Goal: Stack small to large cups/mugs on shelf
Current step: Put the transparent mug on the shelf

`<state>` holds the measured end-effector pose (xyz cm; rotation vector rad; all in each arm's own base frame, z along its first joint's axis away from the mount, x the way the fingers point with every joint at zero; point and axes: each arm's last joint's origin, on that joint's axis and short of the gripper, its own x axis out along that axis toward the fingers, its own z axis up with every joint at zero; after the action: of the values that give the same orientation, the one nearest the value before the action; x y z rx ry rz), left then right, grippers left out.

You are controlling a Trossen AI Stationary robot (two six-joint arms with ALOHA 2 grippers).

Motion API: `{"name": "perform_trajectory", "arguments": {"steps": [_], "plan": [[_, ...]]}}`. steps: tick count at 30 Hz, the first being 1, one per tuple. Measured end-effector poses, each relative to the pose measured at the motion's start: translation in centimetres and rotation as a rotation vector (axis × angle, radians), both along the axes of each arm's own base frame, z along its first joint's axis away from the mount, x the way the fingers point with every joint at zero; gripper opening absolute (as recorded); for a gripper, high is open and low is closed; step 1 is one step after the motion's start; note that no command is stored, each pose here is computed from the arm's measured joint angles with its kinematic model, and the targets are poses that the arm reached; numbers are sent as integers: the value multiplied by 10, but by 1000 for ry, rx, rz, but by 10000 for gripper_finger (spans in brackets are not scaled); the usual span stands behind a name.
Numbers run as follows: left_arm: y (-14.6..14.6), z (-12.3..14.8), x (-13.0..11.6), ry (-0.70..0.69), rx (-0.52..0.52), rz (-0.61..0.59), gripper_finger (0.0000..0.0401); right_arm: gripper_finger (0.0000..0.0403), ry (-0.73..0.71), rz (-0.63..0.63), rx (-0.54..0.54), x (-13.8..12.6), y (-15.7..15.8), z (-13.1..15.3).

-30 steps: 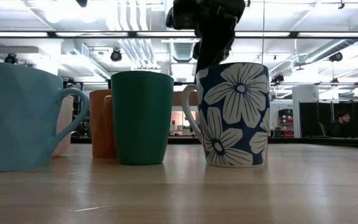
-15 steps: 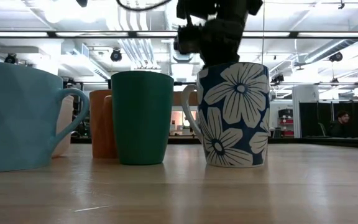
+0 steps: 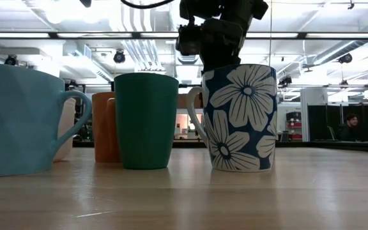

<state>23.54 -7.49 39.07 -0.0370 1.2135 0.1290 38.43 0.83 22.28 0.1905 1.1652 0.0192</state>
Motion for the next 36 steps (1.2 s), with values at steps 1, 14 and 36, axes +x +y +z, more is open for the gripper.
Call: {"name": "perform_trajectory", "arguments": {"steps": [1,14,36], "plan": [[0,0,0,0,0,0,278,200,0,2,-2,0,-1,0],[0,0,0,0,0,1,278,200,22,-9,24,-5,-4,-17],[0,0,0,0,0,0,278,19,0,-8,53,-4,-9,-20]]}}
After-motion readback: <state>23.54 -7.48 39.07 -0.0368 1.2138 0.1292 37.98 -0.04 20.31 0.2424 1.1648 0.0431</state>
